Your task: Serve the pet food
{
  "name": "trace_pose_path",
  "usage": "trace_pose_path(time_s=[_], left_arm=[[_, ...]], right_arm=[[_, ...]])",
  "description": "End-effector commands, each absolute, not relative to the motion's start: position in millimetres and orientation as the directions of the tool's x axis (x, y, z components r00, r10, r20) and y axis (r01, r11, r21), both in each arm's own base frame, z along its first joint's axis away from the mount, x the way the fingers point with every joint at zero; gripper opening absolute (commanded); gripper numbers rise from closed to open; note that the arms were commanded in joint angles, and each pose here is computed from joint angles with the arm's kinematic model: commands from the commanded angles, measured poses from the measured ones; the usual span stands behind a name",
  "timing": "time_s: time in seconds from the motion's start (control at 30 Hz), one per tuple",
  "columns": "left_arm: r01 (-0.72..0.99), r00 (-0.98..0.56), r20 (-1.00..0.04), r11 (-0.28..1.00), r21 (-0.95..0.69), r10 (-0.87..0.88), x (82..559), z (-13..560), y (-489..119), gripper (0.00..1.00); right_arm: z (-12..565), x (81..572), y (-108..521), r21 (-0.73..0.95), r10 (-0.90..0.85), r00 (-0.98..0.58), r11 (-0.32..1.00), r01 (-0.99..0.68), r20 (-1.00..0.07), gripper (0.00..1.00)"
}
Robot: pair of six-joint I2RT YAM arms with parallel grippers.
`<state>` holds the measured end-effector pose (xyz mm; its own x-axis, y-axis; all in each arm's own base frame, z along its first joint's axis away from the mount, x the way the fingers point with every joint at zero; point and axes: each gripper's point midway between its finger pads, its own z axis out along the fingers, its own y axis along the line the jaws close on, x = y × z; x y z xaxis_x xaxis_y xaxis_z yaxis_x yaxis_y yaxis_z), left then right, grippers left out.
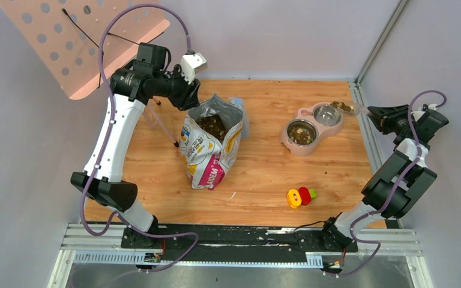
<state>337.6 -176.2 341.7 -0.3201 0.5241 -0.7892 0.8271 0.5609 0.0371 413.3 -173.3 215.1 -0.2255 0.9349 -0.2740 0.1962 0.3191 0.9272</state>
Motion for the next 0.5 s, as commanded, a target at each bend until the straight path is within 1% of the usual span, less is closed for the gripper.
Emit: trace_pose_path(time_s=[0.0,0.27,0.47], left_arm=[[0.831,-0.274,-0.811,0.552,0.071,0.516,327,358,-175,0.48],[0.833,-0.272,-0.81,0.549,0.073,0.52,324,357,-174,0.48],[0.831,-0.275,-0.807,0.551,0.074,0.523,323,356,-173,0.48]], right_arm=[[193,411,-201,0.886,0.934,-0.139,0.357,0.294,-0.33,0.0],[174,411,-216,0.815,0.898,-0.123,0.437,0.381,-0.423,0.0],[159,424,-208,0.752,0.865,-0.166,0.495,0.436,-0.474,0.0]])
